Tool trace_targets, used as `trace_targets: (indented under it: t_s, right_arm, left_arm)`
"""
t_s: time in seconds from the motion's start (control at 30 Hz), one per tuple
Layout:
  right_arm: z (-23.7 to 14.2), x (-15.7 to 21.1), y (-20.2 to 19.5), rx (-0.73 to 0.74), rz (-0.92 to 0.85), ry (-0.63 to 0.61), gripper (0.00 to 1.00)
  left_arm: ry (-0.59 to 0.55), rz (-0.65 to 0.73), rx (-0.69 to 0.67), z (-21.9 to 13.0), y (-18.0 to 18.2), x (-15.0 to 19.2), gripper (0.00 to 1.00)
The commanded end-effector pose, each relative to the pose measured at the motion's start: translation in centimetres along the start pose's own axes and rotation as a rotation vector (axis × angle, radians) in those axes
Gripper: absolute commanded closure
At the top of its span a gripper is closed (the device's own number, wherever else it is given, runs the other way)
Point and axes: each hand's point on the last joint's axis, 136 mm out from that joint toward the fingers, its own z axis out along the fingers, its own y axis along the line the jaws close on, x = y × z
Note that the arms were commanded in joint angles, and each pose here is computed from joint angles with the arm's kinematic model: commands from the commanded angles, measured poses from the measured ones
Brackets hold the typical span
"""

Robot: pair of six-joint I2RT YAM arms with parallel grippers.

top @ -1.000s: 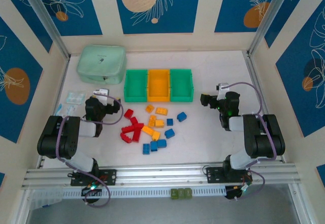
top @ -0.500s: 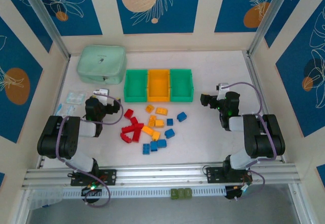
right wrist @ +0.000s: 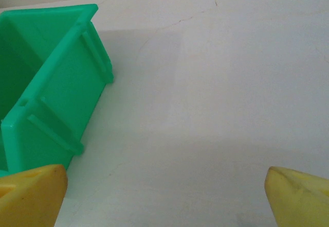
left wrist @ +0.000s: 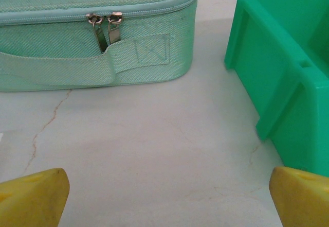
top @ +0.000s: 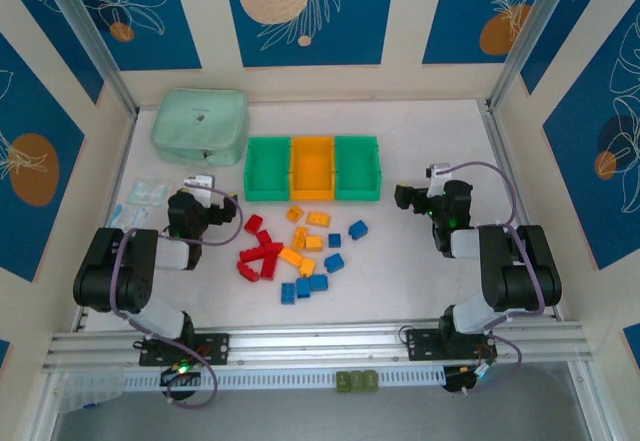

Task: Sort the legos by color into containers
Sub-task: Pick up the lego from the center of the table.

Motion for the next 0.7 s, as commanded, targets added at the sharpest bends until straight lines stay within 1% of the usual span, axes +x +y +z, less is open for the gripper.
trace_targets:
  t_s: [0.0, 0.17, 0.3, 0.33, 0.43, 0.57, 0.67]
  right_arm:
    - [-0.3, -2.3, 0.6, -0.02, -0.017, -0.029, 0.01]
    - [-1.6, -3.4, 0.0, 0.001, 0.035, -0.014, 0.01]
    - [-3.3, -4.6, -0.8, 0.014, 0.127, -0.03, 0.01]
    - [-3.7, -4.9, -0.9, 0.01, 0.156, -0.035, 0.01]
    - [-5.0, -6.2, -0.5, -0.035, 0.242, -0.051, 0.01]
    - [-6.4, -7.6, -0.4, -0.027, 0.365, -0.021, 0.01]
    - [-7.3, -7.0, -2.0, 0.081, 0.565, 0.069, 0.01]
  left_arm:
    - [-0.064, -0.011, -0.05, -0.2, 1.1, -1.8, 0.01]
    - [-0.13, -0.01, -0.064, -2.2, 1.2, -2.9, 0.01]
    - [-0.138, -0.038, -0.106, -3.9, 1.9, -4.0, 0.01]
    - [-0.13, -0.057, -0.124, -4.4, 2.3, -4.2, 0.01]
    - [-0.106, -0.173, -0.211, -5.7, 3.9, -5.3, 0.01]
    - [-0.088, -0.272, -0.222, -6.8, 4.1, -6.4, 0.01]
    - [-0.107, -0.362, -0.196, -7.2, 3.8, -6.9, 0.01]
